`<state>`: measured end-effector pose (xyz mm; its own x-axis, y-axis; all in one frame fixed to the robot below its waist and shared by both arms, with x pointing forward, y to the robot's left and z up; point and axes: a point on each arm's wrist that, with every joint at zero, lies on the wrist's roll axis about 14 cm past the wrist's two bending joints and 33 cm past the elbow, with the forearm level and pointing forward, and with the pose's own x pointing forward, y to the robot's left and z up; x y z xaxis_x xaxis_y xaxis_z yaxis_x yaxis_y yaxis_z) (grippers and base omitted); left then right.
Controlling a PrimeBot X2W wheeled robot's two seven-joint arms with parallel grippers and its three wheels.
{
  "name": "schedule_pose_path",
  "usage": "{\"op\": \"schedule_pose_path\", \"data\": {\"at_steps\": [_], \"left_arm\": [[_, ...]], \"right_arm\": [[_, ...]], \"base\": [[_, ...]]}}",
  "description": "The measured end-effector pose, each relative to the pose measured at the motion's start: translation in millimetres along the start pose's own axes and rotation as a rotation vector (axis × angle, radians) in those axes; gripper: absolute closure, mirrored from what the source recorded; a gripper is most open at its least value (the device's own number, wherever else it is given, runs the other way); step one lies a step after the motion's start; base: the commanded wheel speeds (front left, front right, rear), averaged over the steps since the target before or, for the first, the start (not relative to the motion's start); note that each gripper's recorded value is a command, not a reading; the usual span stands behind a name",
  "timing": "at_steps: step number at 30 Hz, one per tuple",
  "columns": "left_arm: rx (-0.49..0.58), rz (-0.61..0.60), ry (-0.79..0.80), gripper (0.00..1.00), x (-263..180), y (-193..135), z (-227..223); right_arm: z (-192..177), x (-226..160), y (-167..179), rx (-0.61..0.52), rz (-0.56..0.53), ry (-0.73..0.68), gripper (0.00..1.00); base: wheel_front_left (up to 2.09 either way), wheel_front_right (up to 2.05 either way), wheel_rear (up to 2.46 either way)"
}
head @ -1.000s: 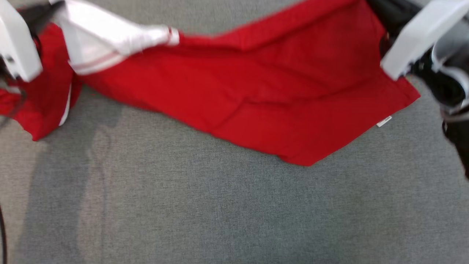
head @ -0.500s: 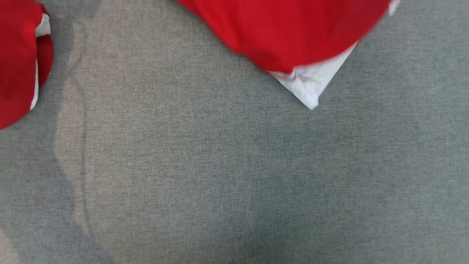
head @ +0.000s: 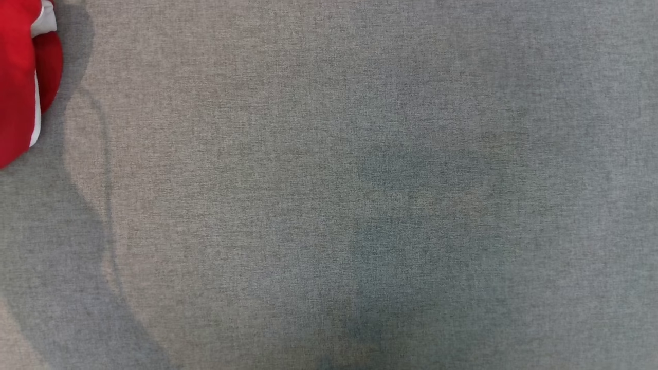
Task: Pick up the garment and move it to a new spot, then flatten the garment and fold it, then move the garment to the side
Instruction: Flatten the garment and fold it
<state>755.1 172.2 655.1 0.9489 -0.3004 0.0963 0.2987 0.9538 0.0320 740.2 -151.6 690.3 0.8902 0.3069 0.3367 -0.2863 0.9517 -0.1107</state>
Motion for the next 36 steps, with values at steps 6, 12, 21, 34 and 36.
{"op": "schedule_pose_path", "data": {"at_steps": [6, 12, 21, 34, 36], "left_arm": [[0.02, 0.051, -0.1, 1.0, -3, 19, 25], [0.007, 0.055, -0.029, 1.0, -3, 18, 13], [-0.004, 0.027, 0.073, 1.0, -8, 9, 3], [-0.061, -0.061, 0.307, 1.0, -33, -19, -44], [-0.054, -0.072, 0.356, 1.0, -43, -21, -52]], "right_arm": [[-20, -3, -10, -0.003, -0.042, 0.033, 1.0], [-33, -4, -10, 0.015, -0.057, 0.058, 1.0], [-37, -6, 6, 0.022, -0.021, 0.111, 1.0], [-76, -41, 30, 0.036, 0.051, 0.362, 1.0], [-83, -51, 32, 0.046, 0.06, 0.41, 1.0]], "base": [[0.0, 0.0, 0.0], [0.0, 0.0, 0.0], [0.0, 0.0, 0.0], [0.0, 0.0, 0.0], [0.0, 0.0, 0.0]]}}
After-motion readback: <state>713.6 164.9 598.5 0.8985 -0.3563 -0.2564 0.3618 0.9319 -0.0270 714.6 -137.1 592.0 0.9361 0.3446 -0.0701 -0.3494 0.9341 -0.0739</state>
